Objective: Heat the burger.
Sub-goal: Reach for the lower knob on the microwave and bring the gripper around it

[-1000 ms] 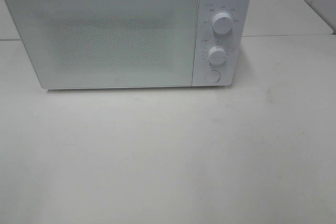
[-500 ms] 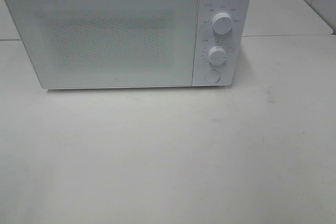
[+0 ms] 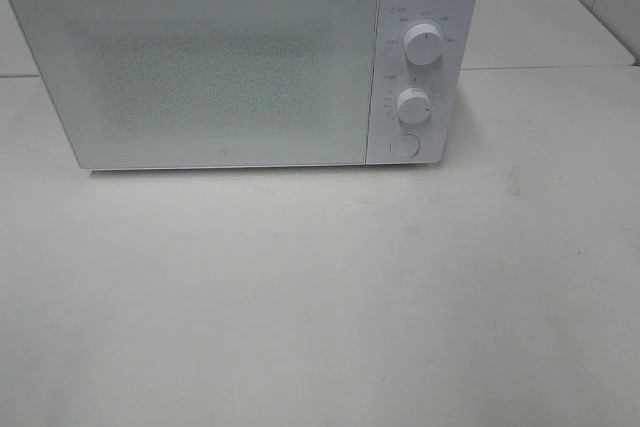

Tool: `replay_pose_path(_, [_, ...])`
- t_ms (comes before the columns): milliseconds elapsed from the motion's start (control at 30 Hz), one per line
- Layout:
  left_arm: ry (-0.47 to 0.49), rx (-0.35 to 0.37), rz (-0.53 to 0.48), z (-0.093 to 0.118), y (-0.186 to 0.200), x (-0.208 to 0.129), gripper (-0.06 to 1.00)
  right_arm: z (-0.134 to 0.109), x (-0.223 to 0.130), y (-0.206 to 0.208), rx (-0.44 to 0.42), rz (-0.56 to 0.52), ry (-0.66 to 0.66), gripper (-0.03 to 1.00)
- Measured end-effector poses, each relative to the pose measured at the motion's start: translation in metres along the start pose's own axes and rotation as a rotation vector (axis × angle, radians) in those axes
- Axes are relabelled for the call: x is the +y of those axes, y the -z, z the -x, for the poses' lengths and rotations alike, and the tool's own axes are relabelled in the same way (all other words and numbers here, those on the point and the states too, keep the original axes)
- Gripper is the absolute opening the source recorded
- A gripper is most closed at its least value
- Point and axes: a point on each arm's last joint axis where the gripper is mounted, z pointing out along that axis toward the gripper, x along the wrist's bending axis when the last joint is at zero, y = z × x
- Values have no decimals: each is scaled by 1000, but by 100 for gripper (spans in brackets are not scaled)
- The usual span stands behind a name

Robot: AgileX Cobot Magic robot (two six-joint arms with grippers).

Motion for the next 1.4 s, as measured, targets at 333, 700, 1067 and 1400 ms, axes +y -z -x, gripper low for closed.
replay_pose_path(333, [0,0,0,0,0,0,99,-5,18,-47,16,-28,15,75])
replay_pose_path(700, [0,0,0,0,0,0,99,-11,30,-93,38,-6,26,75])
replay_pose_path(1067, [0,0,0,0,0,0,99,-18,10,-138,87,117,-17,75])
replay_pose_path(1400, [0,0,0,0,0,0,99,-18,-19,-168,84,207,-51,75])
